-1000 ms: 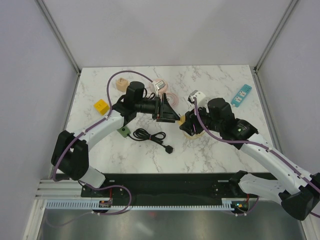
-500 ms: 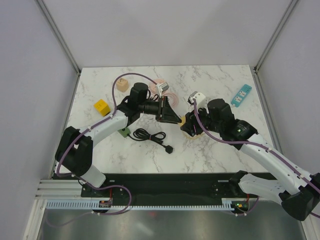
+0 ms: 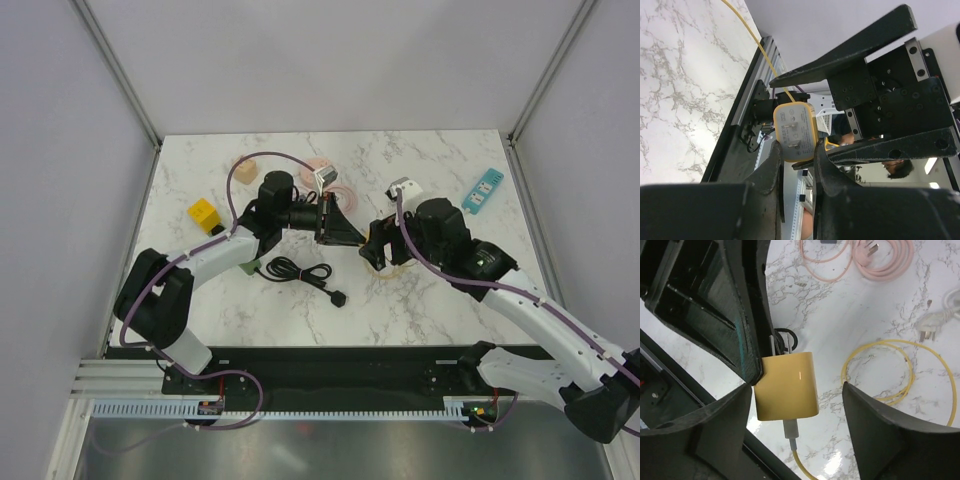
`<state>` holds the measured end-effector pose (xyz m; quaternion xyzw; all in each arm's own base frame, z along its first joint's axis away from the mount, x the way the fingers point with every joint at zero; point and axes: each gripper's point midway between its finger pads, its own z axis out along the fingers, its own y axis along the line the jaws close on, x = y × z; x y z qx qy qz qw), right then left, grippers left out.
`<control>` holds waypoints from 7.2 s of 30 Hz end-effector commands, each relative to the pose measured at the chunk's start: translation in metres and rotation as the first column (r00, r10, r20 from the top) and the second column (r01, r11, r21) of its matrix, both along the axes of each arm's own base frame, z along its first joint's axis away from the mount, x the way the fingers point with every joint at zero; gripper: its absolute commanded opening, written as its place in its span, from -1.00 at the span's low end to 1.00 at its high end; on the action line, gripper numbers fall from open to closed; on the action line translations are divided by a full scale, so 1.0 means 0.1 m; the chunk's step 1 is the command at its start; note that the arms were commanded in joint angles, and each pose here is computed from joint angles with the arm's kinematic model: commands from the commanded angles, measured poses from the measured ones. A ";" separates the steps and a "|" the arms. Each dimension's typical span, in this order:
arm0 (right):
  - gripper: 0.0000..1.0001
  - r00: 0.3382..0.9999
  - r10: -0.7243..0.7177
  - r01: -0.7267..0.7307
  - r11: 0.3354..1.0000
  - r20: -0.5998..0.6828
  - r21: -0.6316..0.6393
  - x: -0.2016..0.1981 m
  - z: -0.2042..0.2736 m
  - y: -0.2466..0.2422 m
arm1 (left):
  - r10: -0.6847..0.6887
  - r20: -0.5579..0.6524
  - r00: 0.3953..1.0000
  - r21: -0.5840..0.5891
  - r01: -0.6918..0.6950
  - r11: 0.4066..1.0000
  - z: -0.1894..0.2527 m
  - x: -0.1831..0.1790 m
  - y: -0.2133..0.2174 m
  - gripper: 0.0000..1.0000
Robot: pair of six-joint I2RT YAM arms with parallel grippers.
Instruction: Insert the plug
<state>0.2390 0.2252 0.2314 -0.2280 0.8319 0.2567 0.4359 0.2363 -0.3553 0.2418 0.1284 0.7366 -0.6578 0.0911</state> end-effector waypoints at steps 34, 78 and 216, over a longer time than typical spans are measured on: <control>0.33 0.904 -0.275 0.416 0.384 -0.328 0.824 0.01 1.39 -0.18 | 0.188 0.140 0.972 -0.473 -0.102 0.875 1.31 0.13 0.03 -0.95; -1.00 0.305 -0.950 0.952 0.304 -0.068 0.026 0.92 0.50 -2.65 | 0.279 0.657 0.701 0.252 -0.553 0.794 0.28 0.36 0.90 0.93; 0.85 0.795 -0.510 0.569 0.814 -0.327 0.115 1.81 0.22 -1.13 | 0.374 0.623 0.687 0.451 -0.706 0.546 0.00 1.46 1.60 0.76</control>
